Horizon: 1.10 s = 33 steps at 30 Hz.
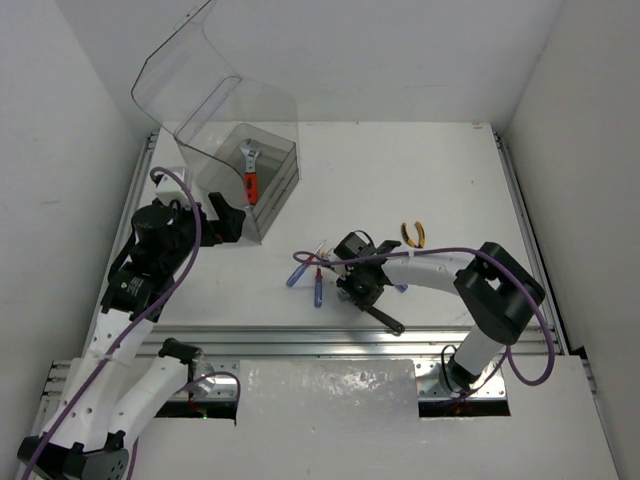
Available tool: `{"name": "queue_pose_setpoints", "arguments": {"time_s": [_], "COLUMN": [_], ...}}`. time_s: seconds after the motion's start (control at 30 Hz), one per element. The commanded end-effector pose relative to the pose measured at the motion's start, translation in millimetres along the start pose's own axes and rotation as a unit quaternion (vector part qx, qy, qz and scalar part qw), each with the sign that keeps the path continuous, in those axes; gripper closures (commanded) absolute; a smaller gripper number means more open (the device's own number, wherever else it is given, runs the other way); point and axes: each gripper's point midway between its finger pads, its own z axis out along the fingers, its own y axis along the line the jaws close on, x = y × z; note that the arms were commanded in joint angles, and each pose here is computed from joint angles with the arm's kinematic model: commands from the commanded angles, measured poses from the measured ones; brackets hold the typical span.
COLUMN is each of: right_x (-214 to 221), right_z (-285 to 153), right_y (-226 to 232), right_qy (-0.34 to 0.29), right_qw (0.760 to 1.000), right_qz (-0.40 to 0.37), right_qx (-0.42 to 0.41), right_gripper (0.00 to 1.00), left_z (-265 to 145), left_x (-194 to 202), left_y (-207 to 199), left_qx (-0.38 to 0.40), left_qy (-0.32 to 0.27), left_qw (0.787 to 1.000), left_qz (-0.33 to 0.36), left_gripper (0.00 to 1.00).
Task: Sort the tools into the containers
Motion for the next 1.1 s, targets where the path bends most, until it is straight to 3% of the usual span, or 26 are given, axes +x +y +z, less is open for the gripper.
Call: {"name": "queue_pose_setpoints", "arguments": {"time_s": [0.0, 0.13, 0.5, 0.7, 0.87, 1.07], "right_x": [12, -18, -59, -102, -128, -147], "right_z": [-4, -41, -113, -163, -194, -220], "right_y": [18, 25, 6, -7, -7, 14], "right_qy": [0.024, -0.058, -0.188, -0.297, -0.366, -0.410], "right_qw": [0.999, 0.997, 0.981, 0.950, 0.921, 0.902], "right_qz": [-0.008, -0.010, 0.041, 0.099, 0.135, 0.119], "right_qx": [-0.034, -0.050, -0.011, 0.006, -0.003, -0.066], "right_gripper": [1.00, 1.00, 1.00, 1.00, 1.00, 1.00], "left_z": [-6, -6, -5, -5, 2, 28], "left_x": [-18, -19, -10, 16, 32, 45], "left_y": [-9, -17, -43, -105, -153, -165], "left_qx": [0.023, 0.039, 0.103, 0.265, 0.293, 0.282], "left_qy": [-0.037, -0.032, -0.011, 0.029, 0.041, 0.056], "left_qw": [0.999, 0.999, 0.991, 0.947, 0.936, 0.938], "left_qz": [0.003, -0.007, -0.086, -0.177, -0.192, -0.193], "left_gripper": [0.00, 0.00, 0.00, 0.00, 0.00, 0.03]}}
